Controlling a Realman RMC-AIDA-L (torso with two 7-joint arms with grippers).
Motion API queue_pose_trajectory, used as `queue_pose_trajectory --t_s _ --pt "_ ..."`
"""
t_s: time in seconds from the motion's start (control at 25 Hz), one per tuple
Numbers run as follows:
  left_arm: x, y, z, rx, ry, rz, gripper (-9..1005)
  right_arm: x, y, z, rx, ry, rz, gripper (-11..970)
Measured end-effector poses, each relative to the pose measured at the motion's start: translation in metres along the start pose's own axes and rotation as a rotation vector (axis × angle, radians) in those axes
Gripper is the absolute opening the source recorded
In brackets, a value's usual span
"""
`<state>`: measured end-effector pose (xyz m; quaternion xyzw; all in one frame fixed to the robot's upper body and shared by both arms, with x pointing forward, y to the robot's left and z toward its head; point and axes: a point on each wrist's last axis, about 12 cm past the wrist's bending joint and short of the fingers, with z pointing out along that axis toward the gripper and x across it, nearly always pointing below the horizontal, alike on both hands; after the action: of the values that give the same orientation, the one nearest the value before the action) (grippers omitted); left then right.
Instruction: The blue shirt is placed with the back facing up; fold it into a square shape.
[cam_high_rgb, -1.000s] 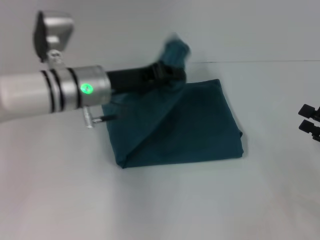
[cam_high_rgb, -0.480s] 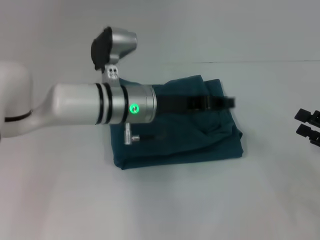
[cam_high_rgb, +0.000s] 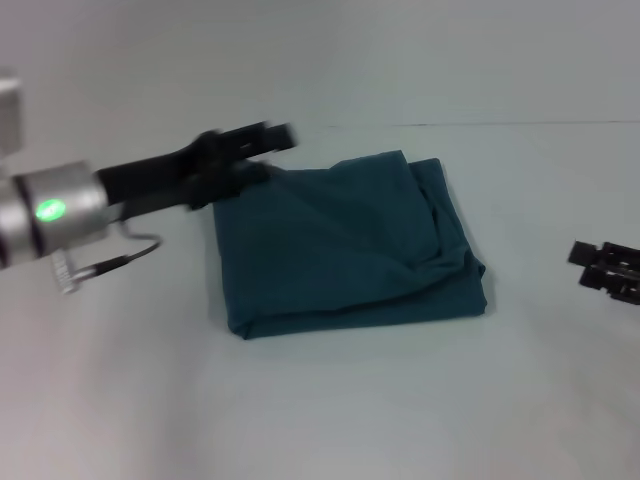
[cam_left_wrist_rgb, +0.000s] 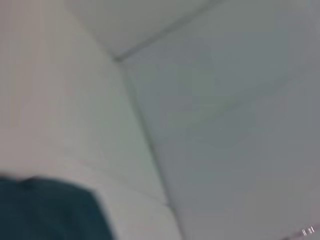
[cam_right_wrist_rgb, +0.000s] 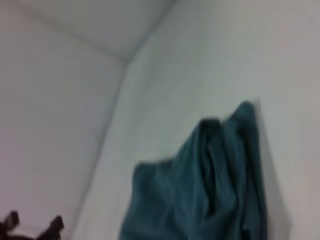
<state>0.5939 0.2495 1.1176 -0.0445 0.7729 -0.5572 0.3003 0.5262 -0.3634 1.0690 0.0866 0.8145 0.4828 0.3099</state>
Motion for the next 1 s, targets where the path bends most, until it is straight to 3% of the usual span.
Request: queue_pose_trajectory --t_s 0.16,0.24,0.36,0.44,0.56,0.84,1.0 --pt "0.005 0.014 -0.034 -0.039 0.001 -0.031 712 -0.024 0.017 0.019 0.033 0.124 -0.131 618" --pt "0.009 0.017 -0.043 -0.068 0.038 -0.014 772 -0.048 0.038 0.041 0.056 0.191 -0.249 615" --pt "0.014 0.019 -0.05 -0.092 0.08 0.0 887 -0.061 0.051 0.056 0.086 0.232 -0.311 610" --pt "0.018 0.02 -0.054 -0.098 0.093 0.006 931 -0.075 0.071 0.081 0.15 0.312 -0.419 606" --pt "0.018 0.021 -0.057 -0.101 0.087 0.007 945 -0.081 0.084 0.095 0.195 0.367 -0.509 601" --pt "0.016 0.024 -0.07 -0.104 0.023 0.008 950 -0.075 0.119 0.13 0.261 0.54 -0.906 589" --pt "0.017 0.025 -0.069 -0.1 0.004 0.004 950 -0.071 0.126 0.141 0.283 0.567 -0.979 582"
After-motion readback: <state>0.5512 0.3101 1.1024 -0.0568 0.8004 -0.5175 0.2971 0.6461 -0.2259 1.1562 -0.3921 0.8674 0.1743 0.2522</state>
